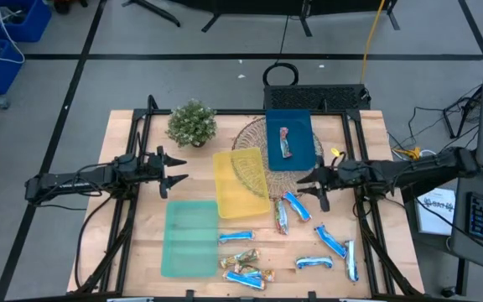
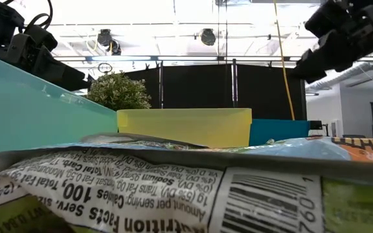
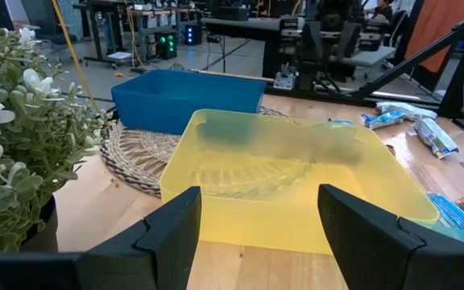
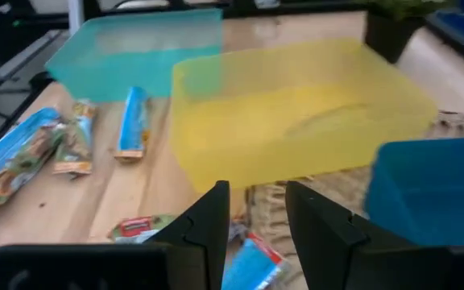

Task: Pick and place Granola Bars by type
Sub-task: Put the red granola bar into the blue bin

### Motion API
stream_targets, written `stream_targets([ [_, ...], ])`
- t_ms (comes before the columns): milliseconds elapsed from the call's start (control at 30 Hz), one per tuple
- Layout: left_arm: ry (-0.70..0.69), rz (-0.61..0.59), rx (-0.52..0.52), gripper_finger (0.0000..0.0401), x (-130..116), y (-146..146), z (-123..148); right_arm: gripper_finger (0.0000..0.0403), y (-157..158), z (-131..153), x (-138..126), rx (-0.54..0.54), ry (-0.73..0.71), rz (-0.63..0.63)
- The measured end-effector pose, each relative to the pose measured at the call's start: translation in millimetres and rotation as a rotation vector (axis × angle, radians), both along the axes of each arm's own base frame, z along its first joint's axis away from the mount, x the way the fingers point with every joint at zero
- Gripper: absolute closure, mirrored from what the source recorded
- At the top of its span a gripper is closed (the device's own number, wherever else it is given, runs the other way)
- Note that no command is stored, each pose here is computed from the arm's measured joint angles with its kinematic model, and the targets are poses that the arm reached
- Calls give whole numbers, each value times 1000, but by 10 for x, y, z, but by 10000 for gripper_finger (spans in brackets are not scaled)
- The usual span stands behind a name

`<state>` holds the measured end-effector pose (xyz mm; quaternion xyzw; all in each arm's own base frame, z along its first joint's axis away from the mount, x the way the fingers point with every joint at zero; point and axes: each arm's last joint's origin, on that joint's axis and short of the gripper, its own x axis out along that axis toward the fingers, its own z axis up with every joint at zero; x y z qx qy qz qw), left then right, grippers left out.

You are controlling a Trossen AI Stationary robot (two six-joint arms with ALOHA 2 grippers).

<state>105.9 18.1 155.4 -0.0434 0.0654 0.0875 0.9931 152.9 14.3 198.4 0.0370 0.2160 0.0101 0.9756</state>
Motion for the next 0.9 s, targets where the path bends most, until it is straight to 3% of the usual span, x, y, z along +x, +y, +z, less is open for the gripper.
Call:
stream_targets([
  [167, 0, 0, 0, 146, 0, 0, 0, 305, 80, 41, 142, 31, 111, 13],
  [433, 0, 0, 0, 146, 0, 0, 0, 396, 257, 114, 296, 77, 268, 48],
  [667, 0, 0, 0, 146, 0, 0, 0, 402, 355, 164, 389, 125, 445, -57],
  [900, 0, 0, 0, 146, 0, 0, 0, 402, 385, 140, 521, 246, 545, -200],
])
